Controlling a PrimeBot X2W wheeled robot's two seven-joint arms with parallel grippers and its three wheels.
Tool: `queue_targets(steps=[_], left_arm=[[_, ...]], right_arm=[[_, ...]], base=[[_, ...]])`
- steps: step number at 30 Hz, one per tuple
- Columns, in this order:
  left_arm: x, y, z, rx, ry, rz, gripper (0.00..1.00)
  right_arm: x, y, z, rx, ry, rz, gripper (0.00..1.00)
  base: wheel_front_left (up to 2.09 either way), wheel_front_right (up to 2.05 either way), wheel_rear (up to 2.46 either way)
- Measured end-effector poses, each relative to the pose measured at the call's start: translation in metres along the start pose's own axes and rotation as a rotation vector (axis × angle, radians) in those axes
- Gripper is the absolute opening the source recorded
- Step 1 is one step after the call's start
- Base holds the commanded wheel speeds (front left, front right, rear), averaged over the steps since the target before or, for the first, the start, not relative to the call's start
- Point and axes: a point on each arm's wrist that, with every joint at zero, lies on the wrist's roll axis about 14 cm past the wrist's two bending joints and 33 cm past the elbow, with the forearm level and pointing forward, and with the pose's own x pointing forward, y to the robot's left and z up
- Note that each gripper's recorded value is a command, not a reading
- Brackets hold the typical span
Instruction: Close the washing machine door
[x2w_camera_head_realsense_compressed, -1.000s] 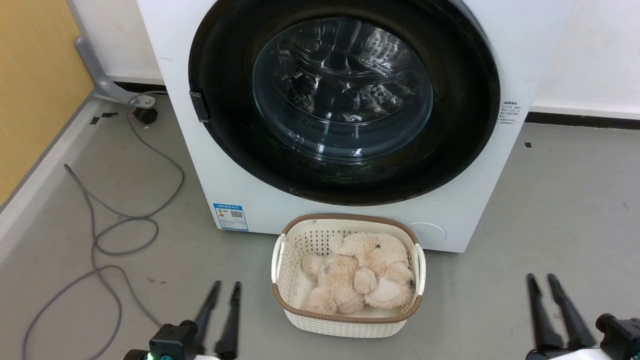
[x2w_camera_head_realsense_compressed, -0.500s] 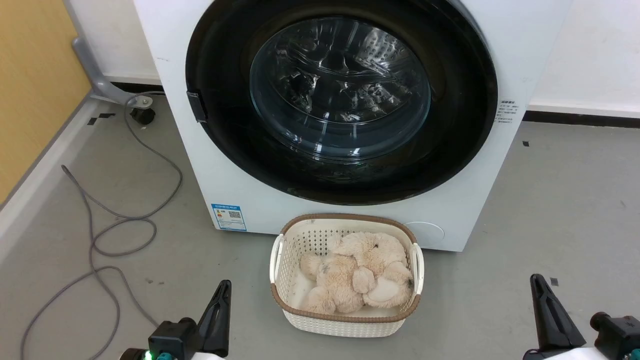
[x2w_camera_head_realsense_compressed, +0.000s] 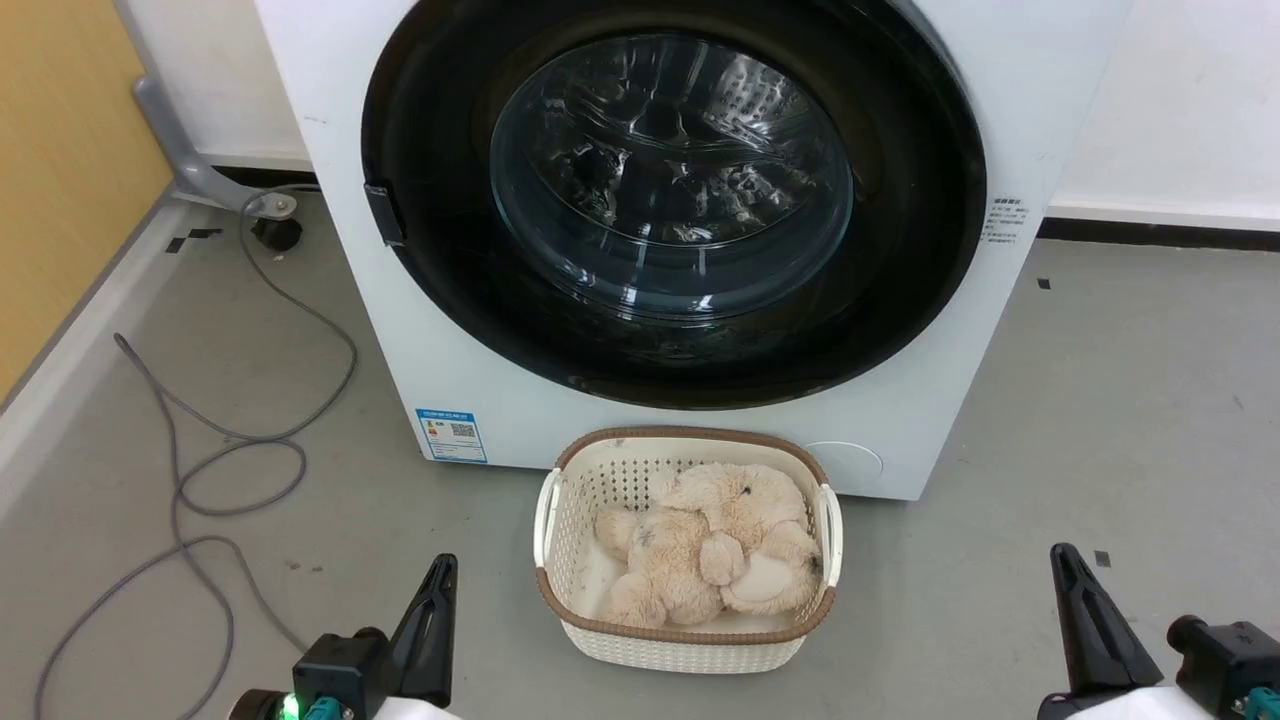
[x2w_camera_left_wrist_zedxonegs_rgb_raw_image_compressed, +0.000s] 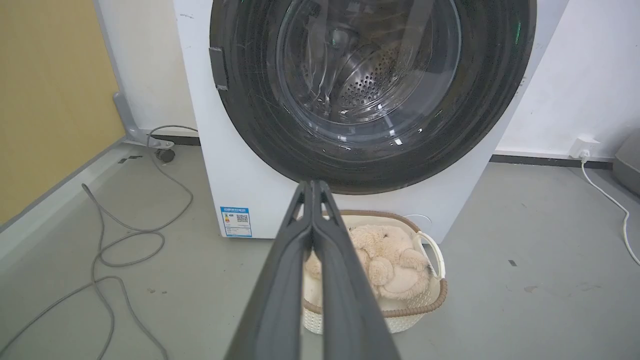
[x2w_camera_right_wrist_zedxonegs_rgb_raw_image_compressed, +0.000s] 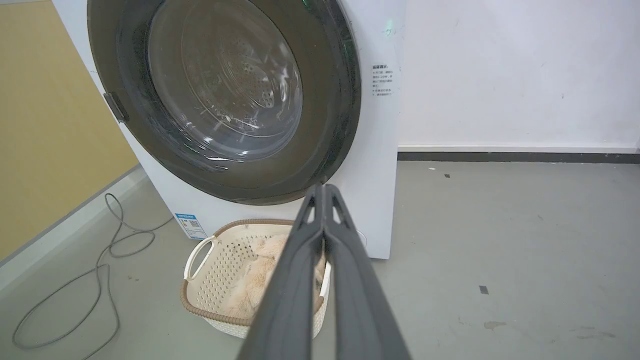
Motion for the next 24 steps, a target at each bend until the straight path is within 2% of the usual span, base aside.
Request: queue_targets(steps=[24], left_arm=[[0.0073,0.0011,0.0061,0.031,0.010,0.005,0.00]], right_arm=[[0.0030,0.0025,0.0020,-0.039,0.012,0.006,0.00]], base=[[0.00,0.00,0.00]])
